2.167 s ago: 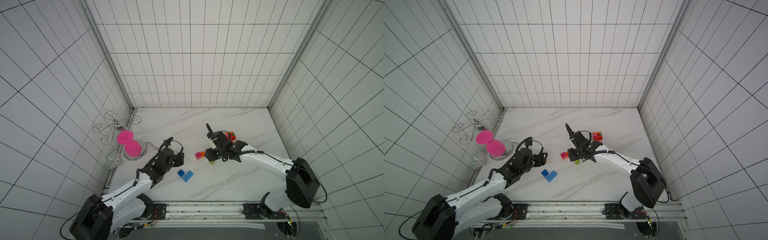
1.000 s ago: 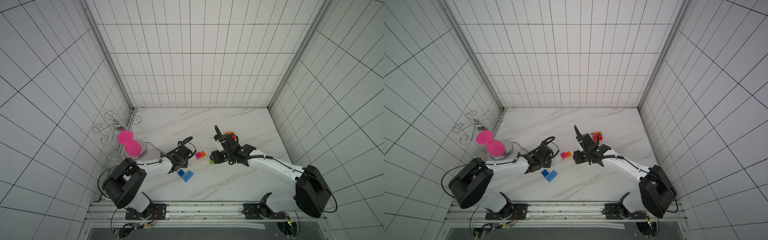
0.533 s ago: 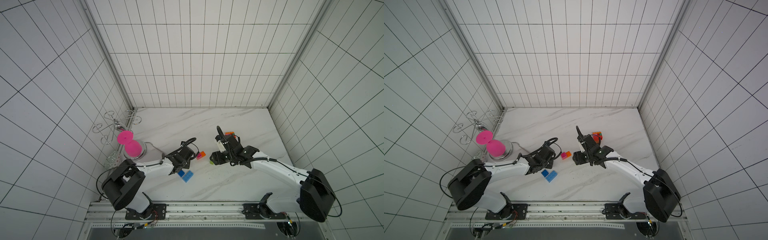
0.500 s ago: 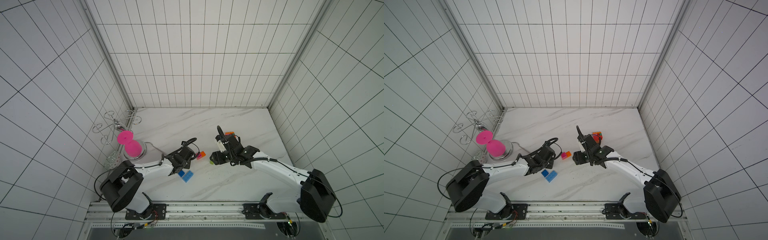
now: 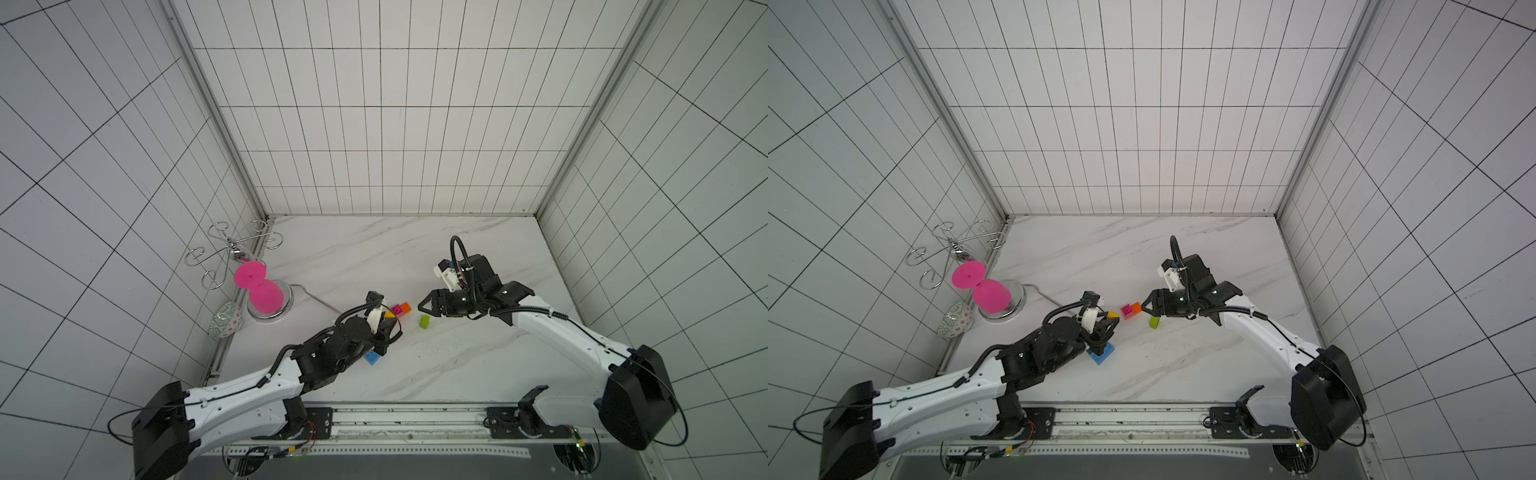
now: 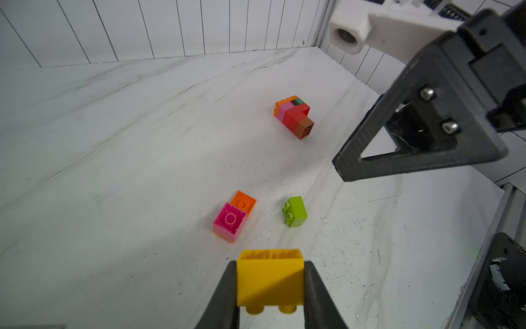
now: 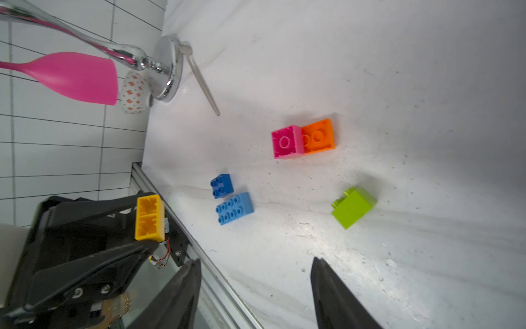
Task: Assemble the letter p with lego
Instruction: Pick up the lego brick from the center of the board.
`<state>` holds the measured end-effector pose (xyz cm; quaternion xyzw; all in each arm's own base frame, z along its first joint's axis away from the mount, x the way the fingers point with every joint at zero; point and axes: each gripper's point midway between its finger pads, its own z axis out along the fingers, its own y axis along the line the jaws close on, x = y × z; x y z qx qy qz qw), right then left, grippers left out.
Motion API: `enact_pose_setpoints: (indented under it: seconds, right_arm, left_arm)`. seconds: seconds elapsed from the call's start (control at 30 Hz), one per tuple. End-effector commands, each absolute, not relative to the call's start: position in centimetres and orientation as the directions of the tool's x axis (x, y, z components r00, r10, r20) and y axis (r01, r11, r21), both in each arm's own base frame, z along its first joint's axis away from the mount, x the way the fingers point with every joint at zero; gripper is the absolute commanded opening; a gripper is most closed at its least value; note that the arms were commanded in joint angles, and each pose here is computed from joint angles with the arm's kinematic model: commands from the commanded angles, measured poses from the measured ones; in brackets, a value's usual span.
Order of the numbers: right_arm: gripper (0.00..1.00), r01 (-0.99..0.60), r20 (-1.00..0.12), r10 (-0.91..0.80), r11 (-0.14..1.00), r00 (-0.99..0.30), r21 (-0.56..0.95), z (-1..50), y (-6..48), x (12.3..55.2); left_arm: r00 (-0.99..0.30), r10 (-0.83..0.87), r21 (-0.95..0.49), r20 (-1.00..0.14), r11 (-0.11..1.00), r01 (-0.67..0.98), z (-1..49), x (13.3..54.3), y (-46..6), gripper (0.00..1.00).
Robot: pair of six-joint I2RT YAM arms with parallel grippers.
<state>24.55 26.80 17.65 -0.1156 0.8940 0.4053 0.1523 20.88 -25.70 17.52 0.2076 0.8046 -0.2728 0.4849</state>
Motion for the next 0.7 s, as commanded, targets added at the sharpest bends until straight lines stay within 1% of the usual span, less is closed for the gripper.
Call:
enact_pose_setpoints:
  seconds: [0.0, 0.1, 0.23, 0.3, 0.43, 0.67]
  right_arm:
    - [0.62, -0.34, -0.328, -0.117, 0.508, -0.938, 0.791, 21.0, 28.9, 23.8]
    - [0.58, -0.343, -0.324, -0.123, 0.462, -0.938, 0.818, 21.9, 29.7, 23.7]
    - [0.54, -0.36, -0.318, -0.169, 0.448, -0.933, 0.818, 21.9, 30.7, 23.1]
    - [0.53, -0.37, -0.31, -0.203, 0.448, -0.929, 0.814, 21.5, 31.2, 22.4]
    - [0.48, -0.392, -0.299, -0.265, 0.451, -0.917, 0.802, 20.4, 32.0, 21.3]
    - [0.47, -0.413, -0.293, -0.315, 0.445, -0.903, 0.794, 19.5, 32.6, 19.9]
  left_arm:
    - [-0.379, 0.061, -0.239, -0.924, 0.681, 0.692, 19.2, 19.6, -27.2, 0.28]
    - [-0.352, 0.076, -0.22, -0.933, 0.652, 0.726, 19.6, 18.6, -27.9, 0.27]
    - [-0.326, 0.1, -0.19, -0.94, 0.64, 0.744, 19.7, 18.0, -28.6, 0.27]
    - [-0.324, 0.113, -0.181, -0.939, 0.64, 0.747, 19.5, 18.0, -28.8, 0.27]
    - [-0.323, 0.124, -0.171, -0.938, 0.646, 0.744, 19.2, 18.0, -29.0, 0.27]
    - [-0.325, 0.13, -0.165, -0.937, 0.656, 0.737, 19.1, 18.2, -29.0, 0.27]
